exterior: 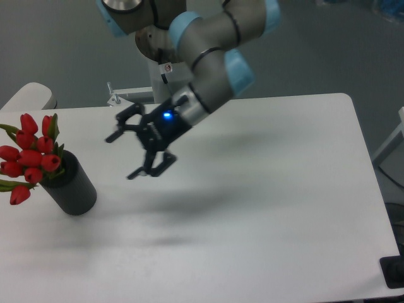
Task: Pick up the flowers from the vase
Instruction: 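Move the open gripper to the tulip stems above the vase rim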
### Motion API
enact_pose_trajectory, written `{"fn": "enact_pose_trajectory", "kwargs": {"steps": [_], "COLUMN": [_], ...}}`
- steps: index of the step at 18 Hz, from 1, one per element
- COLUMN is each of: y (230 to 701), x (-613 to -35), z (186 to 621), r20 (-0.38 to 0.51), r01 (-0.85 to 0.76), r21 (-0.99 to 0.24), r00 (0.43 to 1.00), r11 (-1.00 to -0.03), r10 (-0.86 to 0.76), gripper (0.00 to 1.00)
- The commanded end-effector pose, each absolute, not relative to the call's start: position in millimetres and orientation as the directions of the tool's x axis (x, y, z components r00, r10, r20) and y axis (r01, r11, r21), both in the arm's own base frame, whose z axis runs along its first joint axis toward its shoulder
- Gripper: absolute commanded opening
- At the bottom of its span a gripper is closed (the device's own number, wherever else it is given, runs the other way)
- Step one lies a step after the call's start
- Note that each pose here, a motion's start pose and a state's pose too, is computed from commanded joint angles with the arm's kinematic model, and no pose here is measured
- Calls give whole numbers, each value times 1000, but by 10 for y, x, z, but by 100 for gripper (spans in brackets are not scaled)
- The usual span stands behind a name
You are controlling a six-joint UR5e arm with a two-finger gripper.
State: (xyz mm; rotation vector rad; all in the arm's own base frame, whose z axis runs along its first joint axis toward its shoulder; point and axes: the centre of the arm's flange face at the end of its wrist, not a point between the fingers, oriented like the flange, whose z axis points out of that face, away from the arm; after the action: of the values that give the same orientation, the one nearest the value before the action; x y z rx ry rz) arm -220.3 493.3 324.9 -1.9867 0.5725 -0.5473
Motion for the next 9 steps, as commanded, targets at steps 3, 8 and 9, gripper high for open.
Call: {"fn": "enact_pose_trajectory", "kwargs": {"steps": [3, 8, 9], "y": [4950, 5143, 5161], "x": [-2132, -1882, -1837], "z": [3196, 3106, 3098], "r20": [145, 125, 127], "r01": [-167, -205, -208], "r21": [-888, -891, -891], "r00": [783, 746, 740], "r11": [-429, -404, -403], "r10": [-605, -654, -661], "gripper": [100, 100, 100]}}
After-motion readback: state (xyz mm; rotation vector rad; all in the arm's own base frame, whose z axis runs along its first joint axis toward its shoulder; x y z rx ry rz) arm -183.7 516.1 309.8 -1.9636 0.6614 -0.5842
